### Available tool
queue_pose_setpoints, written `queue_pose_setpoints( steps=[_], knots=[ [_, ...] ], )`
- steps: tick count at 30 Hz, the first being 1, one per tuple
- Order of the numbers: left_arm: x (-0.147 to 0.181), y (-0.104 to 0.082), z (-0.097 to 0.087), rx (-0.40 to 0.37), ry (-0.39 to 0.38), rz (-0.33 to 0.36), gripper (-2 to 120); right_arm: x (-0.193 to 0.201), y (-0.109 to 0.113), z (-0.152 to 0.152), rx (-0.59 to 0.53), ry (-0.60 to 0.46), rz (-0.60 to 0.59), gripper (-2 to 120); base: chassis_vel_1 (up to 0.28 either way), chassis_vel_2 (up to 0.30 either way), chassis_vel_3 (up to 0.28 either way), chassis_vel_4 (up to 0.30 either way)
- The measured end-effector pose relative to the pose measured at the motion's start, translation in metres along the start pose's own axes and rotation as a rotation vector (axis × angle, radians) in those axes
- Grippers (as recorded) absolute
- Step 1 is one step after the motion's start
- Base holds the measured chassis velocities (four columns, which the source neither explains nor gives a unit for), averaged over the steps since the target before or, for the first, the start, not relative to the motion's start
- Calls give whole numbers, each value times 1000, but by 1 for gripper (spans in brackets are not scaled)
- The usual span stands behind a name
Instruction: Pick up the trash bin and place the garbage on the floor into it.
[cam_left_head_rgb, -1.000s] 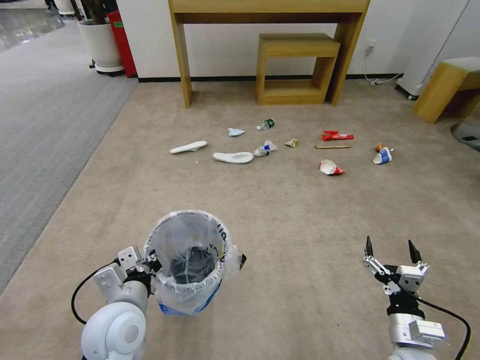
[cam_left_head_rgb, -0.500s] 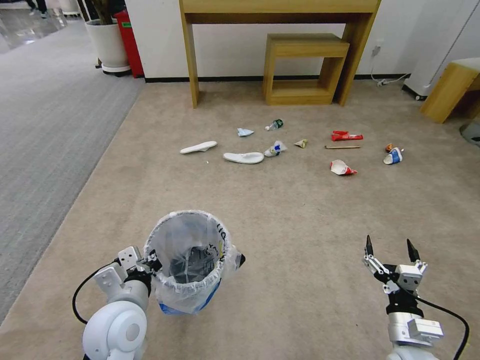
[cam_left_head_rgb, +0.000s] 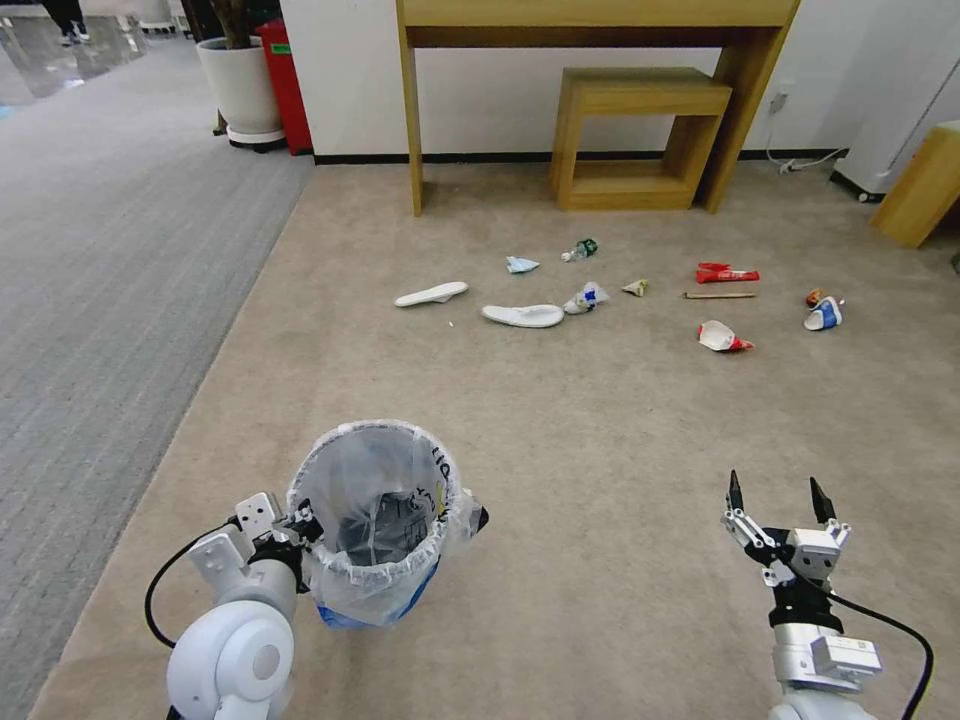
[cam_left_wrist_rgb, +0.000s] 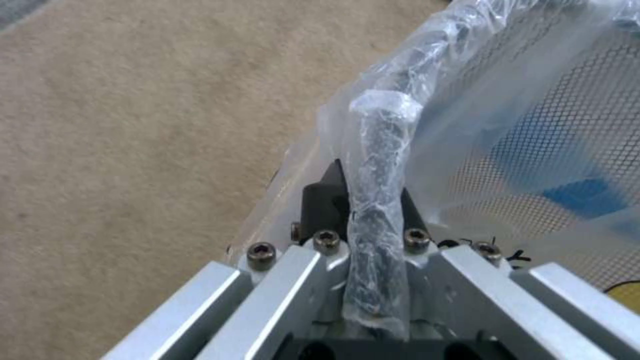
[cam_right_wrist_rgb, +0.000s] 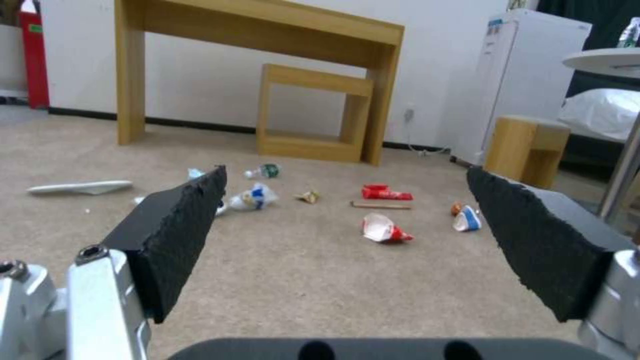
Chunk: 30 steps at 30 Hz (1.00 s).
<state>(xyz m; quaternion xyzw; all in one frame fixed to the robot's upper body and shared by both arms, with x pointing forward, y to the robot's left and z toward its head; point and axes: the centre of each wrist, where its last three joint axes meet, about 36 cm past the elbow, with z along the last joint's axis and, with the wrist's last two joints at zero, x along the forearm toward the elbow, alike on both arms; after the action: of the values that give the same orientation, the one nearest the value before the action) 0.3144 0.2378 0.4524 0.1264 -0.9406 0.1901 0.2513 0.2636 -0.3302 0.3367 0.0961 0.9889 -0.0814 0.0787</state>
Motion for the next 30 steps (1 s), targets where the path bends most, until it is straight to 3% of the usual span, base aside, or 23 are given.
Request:
queue_pose_setpoints(
  steps=[17, 30],
  knots=[
    [-8, 4, 0, 9, -1, -15, 1, -6, 2, 4, -5, -28, -8, 95, 180, 181, -166, -159],
    [-11, 2, 2, 14, -2, -15, 1, -8, 0, 4, 8, -18, -22, 100, 1, -2, -4, -5]
  ],
)
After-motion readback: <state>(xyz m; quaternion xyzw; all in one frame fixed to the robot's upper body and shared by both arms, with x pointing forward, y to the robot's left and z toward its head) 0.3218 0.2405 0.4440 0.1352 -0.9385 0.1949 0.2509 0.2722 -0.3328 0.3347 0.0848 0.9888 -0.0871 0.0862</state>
